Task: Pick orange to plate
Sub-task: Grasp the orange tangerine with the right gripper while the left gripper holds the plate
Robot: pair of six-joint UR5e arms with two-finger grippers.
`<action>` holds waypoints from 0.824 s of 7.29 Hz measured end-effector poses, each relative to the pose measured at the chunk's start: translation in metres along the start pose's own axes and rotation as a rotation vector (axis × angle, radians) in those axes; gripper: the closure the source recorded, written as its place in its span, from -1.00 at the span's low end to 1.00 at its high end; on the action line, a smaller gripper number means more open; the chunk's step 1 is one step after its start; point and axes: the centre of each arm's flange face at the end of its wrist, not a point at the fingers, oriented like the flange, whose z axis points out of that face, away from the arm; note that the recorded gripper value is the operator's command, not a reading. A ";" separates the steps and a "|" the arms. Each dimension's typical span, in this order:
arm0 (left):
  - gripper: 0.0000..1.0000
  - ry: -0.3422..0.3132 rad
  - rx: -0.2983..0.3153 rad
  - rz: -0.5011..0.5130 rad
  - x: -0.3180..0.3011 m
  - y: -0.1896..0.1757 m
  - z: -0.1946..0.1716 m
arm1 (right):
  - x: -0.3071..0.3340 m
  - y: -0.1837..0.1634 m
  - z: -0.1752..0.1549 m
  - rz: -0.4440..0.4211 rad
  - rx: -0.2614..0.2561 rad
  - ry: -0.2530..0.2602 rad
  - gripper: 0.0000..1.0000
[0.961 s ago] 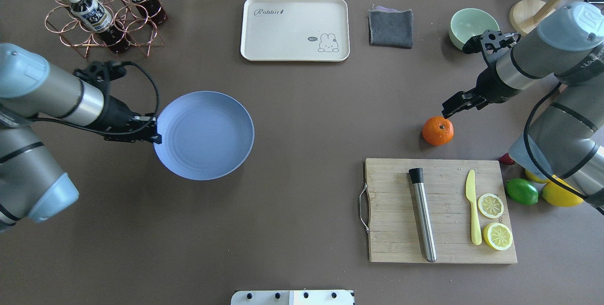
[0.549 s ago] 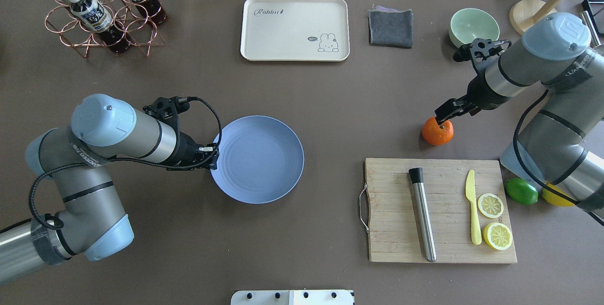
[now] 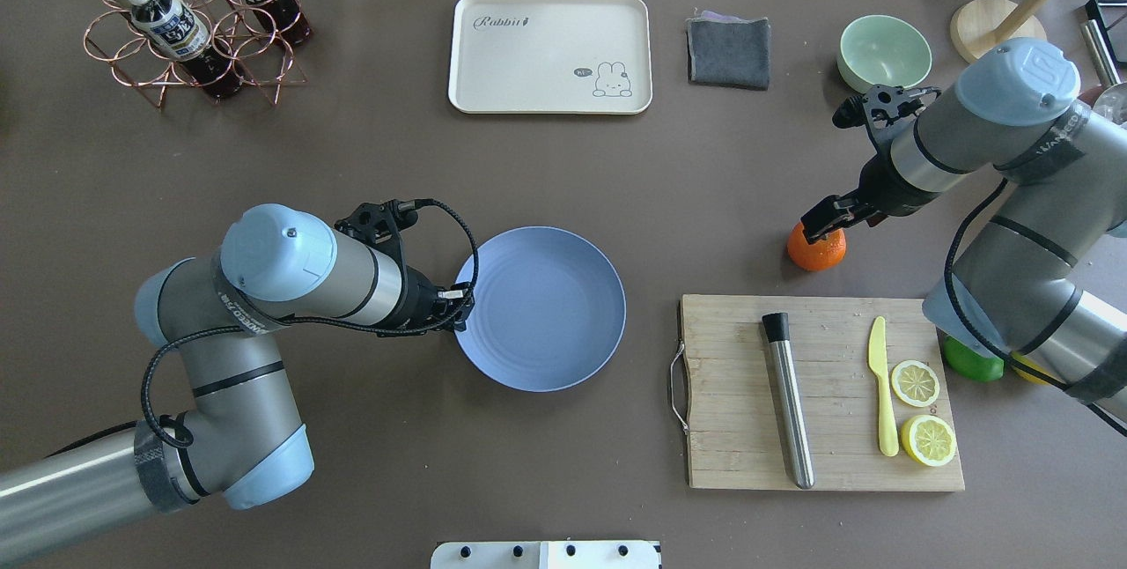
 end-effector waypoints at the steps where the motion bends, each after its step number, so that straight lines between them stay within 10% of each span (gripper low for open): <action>1: -0.25 0.007 0.008 -0.005 0.009 0.005 0.005 | -0.007 -0.004 0.006 -0.003 -0.003 0.004 -0.99; 4: -0.52 0.014 0.020 -0.008 0.016 0.011 0.009 | -0.010 -0.005 0.020 -0.010 -0.008 0.033 -0.95; 6: -0.50 0.015 0.025 -0.009 0.017 0.011 0.009 | -0.011 -0.005 0.025 -0.013 -0.006 0.052 -0.34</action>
